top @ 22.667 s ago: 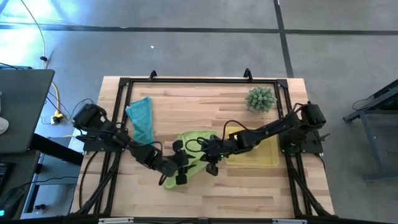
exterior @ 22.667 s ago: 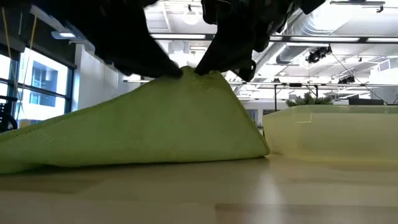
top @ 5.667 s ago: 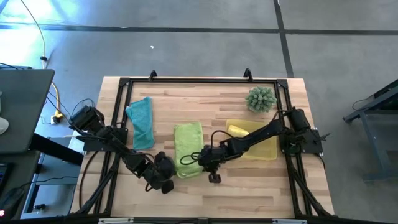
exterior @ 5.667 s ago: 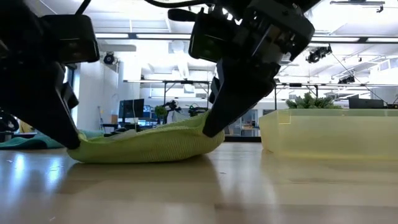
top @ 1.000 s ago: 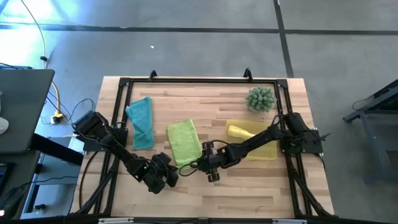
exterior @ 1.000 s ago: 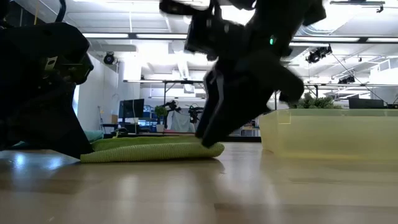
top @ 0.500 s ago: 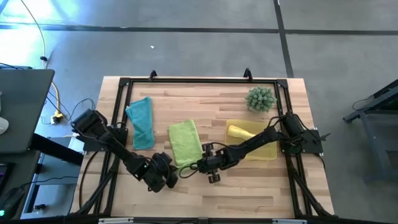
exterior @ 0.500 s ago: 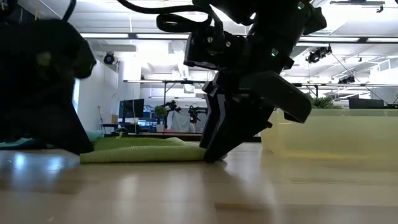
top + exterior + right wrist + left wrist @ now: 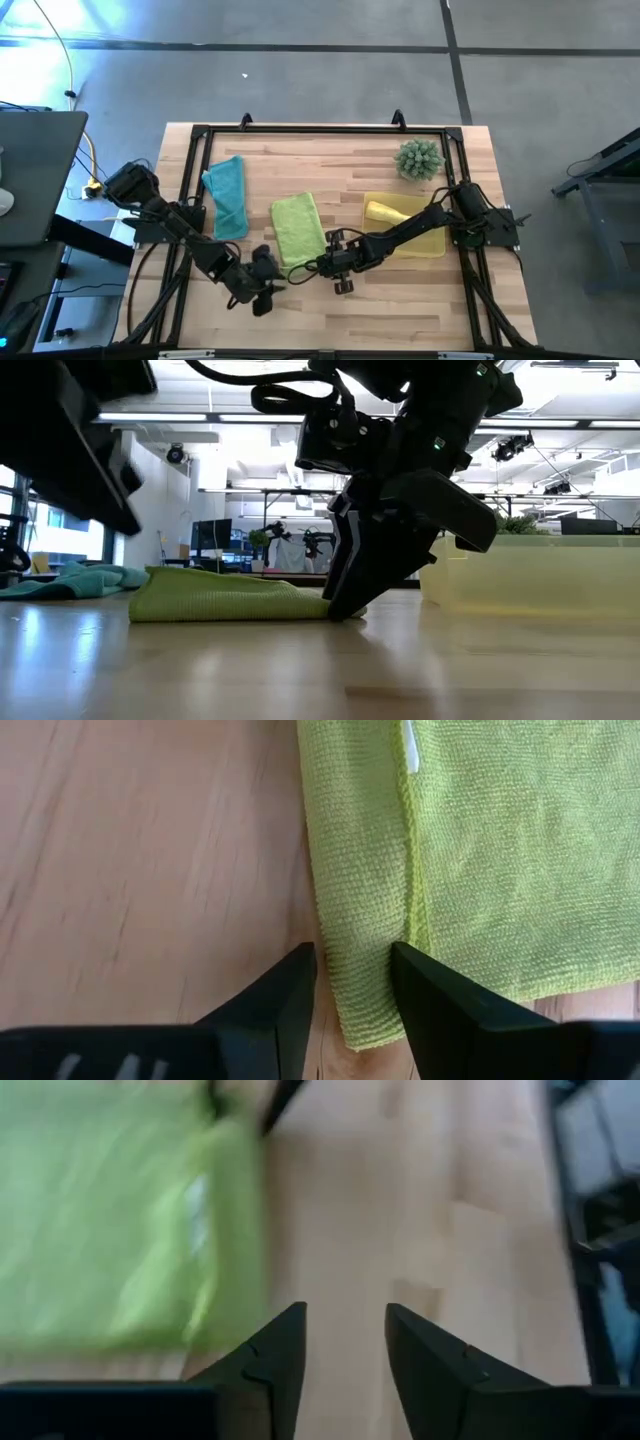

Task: Roll microfiber towels into tight, uniform cylinder then place into a basket
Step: Roll the green microfiber towel

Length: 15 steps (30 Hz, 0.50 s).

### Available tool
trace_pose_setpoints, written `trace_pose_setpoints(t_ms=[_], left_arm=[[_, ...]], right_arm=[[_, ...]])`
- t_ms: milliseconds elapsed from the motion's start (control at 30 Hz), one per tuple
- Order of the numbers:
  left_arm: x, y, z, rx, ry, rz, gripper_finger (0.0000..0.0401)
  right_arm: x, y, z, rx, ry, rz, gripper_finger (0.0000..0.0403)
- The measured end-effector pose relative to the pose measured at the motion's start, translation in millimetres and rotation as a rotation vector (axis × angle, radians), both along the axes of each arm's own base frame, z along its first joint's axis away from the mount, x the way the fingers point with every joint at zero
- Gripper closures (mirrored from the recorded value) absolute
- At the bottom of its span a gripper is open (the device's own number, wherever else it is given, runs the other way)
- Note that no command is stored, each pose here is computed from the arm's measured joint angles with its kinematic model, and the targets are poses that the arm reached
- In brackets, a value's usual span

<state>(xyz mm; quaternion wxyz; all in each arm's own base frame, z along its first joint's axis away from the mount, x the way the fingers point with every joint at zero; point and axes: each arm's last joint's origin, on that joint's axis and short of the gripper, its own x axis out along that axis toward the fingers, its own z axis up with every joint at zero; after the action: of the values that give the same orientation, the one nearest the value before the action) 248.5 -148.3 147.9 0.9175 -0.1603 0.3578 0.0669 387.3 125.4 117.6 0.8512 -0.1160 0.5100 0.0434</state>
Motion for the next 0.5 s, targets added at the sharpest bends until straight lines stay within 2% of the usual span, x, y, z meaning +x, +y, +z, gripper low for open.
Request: trace_pose_setpoints(t_ms=[100, 167, 300, 500], left_arm=[[5, -4, -5, 0.106, -0.038, -0.09, 0.0264], [9, -2, -9, 0.146, -0.051, -0.077, 0.026], [17, 6, -20, 0.172, -0.04, -0.033, 0.0247], [22, 11, -32, 0.201, 0.007, -0.078, 0.0219]], right_arm=[[0, 0, 0, 0.002, 0.0, 0.0, 0.0274], [0, 0, 0, 0.005, 0.0, -0.002, 0.0274], [0, 0, 0, 0.006, 0.0, -0.002, 0.0274], [0, 0, 0, 0.007, -0.003, -0.002, 0.0274]])
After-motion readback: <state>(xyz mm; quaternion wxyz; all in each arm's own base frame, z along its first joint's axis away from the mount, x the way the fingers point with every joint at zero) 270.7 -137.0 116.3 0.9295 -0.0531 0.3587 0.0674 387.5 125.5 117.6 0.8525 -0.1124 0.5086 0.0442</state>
